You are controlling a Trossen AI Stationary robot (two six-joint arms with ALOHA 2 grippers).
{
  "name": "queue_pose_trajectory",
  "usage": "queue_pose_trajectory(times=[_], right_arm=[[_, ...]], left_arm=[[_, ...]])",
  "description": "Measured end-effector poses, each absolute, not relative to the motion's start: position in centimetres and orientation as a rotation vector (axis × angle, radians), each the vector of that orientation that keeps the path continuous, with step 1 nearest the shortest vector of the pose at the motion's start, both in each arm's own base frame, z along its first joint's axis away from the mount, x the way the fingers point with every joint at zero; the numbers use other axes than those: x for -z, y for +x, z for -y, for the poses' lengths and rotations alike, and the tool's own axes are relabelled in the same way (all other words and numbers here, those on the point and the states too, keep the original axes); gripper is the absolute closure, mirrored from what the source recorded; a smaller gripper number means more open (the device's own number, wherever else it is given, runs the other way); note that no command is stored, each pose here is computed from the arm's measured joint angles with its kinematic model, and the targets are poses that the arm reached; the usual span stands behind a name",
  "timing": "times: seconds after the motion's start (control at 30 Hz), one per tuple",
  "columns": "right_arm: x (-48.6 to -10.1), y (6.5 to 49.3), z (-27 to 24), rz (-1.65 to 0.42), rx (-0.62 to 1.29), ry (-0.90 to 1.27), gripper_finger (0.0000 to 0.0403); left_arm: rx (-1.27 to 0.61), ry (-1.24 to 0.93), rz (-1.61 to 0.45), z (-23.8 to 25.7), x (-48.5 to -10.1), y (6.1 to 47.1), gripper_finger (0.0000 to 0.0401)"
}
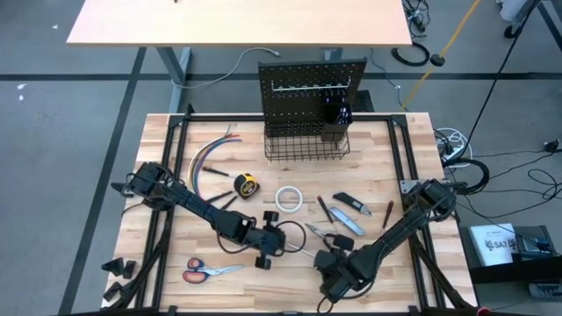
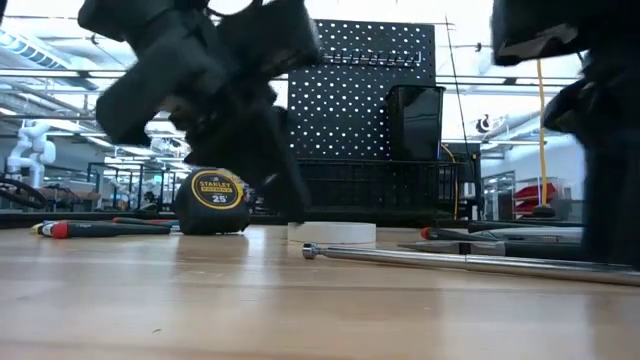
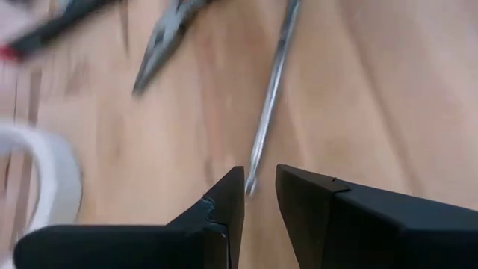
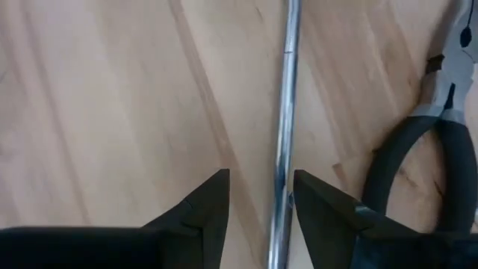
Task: Hang tools onto peg board
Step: Put the tire pressure gauge pen into the black bin on the peg board
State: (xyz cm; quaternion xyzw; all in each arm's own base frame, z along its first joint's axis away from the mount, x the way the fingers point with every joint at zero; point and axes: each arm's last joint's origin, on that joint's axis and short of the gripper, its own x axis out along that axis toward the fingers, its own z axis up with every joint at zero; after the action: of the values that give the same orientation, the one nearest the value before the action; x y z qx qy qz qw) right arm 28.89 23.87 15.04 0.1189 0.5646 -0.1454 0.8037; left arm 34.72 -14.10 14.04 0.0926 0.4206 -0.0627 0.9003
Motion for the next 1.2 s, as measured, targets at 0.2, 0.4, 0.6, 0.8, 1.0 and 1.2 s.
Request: queue_pose_trajectory(times=[0.2,0.4,0.6,0.8,1.0,1.2], right_arm=[[-16.7,26.2,-25.4,-1.225,0.304,0.266,0.0264],[-17.6,23.6,-26.7,-1.282,0.315,0.303,0.0264],[-16.6,22.1,-27.1,-1.284,0.332,0.267,0.0276],[-14.7,21.8,-26.7,-1.160,0.326,0.205,0.0281],[-13.1,22.7,-25.9,-1.104,0.265,0.243,0.0280],[-13.1,23.6,-25.2,-1.098,0.269,0.270,0.0280]], left_arm=[[0.060,0.177,-0.933,13.5,-13.8,34.0,0.0315],[-0.001,0.138,-0.950,12.5,-12.8,33.4,0.0316],[0.013,0.128,-0.947,12.1,-11.6,33.5,0.0355],[0.048,0.128,-0.930,12.3,-11.1,33.9,0.0386],[0.054,0.122,-0.929,12.3,-11.0,33.9,0.0388],[0.058,0.120,-0.931,12.3,-11.0,33.9,0.0388]])
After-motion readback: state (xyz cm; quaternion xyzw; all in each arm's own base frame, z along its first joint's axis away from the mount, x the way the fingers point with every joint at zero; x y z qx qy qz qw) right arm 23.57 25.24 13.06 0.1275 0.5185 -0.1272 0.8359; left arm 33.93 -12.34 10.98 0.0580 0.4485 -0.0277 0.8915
